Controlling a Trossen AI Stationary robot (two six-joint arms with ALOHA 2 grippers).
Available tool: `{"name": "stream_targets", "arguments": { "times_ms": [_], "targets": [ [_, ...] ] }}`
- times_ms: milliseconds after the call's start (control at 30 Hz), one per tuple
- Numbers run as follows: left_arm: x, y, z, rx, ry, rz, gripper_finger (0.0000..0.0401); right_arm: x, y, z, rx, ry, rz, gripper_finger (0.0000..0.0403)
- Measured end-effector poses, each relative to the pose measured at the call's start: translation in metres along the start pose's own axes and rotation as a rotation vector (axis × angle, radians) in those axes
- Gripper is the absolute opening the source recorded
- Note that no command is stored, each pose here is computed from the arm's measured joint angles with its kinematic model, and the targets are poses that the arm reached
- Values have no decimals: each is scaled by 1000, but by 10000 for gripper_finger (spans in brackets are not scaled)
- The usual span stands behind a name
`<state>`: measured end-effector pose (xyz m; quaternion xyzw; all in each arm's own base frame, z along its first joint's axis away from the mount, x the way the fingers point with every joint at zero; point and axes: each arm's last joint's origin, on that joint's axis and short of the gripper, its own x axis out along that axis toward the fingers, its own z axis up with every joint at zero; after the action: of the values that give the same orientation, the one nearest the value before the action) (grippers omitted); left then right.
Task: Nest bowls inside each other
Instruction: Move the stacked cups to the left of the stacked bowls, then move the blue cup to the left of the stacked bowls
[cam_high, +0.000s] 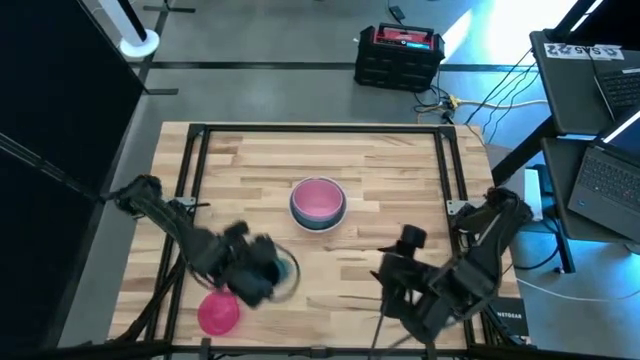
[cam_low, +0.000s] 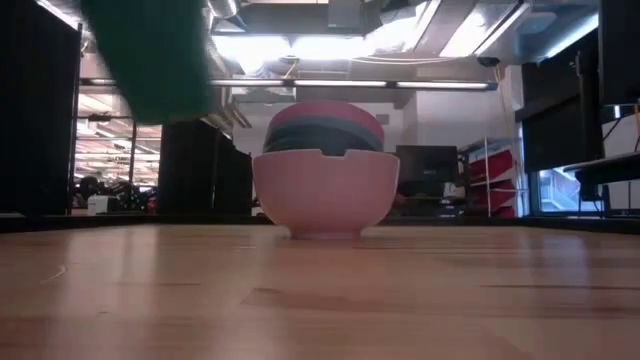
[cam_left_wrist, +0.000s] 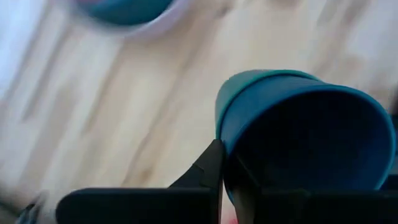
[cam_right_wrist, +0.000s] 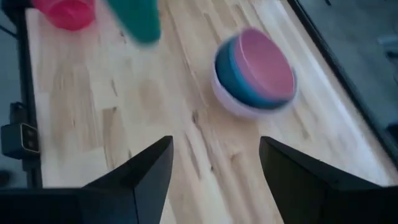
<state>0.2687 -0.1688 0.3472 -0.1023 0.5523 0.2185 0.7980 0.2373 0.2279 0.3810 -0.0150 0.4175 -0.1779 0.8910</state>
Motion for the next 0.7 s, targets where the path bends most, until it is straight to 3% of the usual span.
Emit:
{"name": "stream_targets", "arguments": {
  "times_ms": [400,700],
  "targets": [
    [7,107,66,-108,86,-12,0,9,10,-100,323,-17,-23,223],
    [12,115,72,-78,99,-19,0,9,7,-103,327,-12,-51,223]
  ]
}}
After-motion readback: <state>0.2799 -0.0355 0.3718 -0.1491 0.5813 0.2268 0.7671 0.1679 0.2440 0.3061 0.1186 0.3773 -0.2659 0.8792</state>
